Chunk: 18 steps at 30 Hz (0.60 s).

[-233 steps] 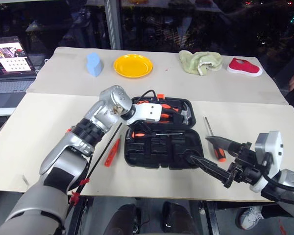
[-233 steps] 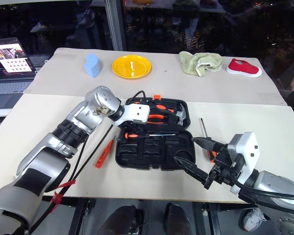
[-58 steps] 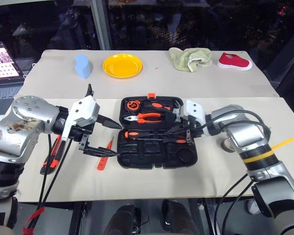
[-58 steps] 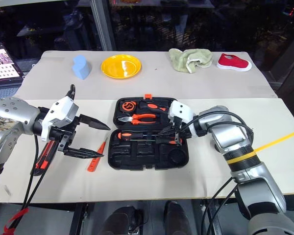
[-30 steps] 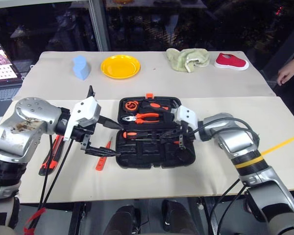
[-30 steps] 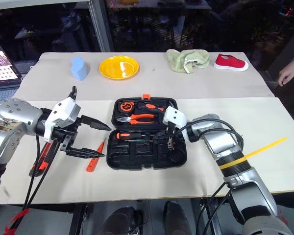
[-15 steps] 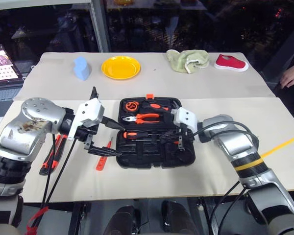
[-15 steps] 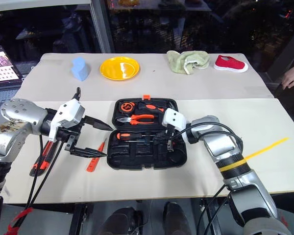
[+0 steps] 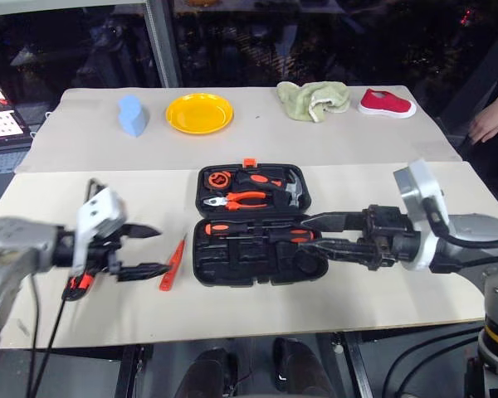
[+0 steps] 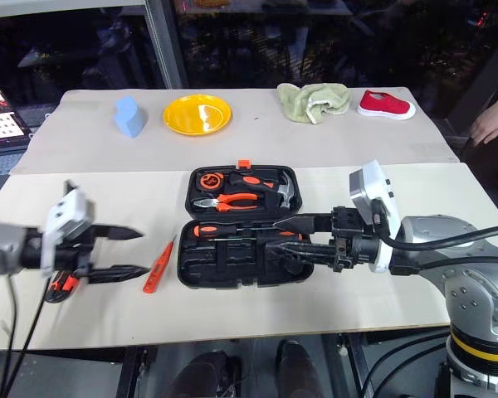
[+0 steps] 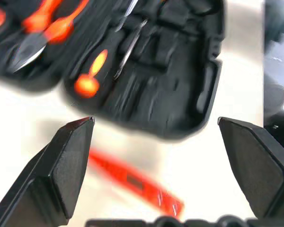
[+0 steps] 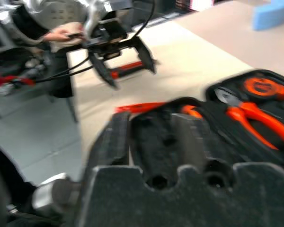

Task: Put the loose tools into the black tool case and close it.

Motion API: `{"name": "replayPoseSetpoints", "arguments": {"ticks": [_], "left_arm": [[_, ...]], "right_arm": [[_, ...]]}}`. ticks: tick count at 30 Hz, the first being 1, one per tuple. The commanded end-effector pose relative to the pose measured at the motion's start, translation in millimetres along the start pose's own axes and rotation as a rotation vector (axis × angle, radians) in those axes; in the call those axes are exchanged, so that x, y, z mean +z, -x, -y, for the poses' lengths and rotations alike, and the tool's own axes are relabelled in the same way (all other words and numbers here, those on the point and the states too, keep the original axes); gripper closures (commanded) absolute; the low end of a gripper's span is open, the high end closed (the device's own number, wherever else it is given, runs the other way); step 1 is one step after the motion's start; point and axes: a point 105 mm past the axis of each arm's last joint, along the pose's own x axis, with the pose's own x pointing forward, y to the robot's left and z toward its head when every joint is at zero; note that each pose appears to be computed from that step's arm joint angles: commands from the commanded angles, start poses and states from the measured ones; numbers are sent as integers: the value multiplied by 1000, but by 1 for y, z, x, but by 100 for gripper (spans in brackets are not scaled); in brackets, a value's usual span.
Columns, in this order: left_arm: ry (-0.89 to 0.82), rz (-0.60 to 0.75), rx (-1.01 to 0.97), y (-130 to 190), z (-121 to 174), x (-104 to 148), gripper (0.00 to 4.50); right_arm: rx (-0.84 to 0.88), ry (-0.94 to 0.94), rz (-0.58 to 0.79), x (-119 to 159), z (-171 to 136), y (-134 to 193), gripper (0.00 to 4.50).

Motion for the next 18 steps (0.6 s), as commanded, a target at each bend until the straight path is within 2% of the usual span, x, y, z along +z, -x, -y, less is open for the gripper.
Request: {"name": "replayPoseSetpoints", "arguments": {"ticks": [1,5,10,13,18], "left_arm": [[-60,-33,6,-2,9,12,0],[18,-41,82,-24,3,25,0],[190,-157,50,-50,11,34,0],[184,-265,103,-66,4,27,0],[218,-281,73,-83,-2,37,0]], "right_arm": [[28,53,21,8,-4,0,2],[43,76,28,9,-10,0,2],[13,114,18,5,-15,-4,2],[6,116,41,1,-24,-13,2],[-31,100,75,-5,-31,-20,2]]}}
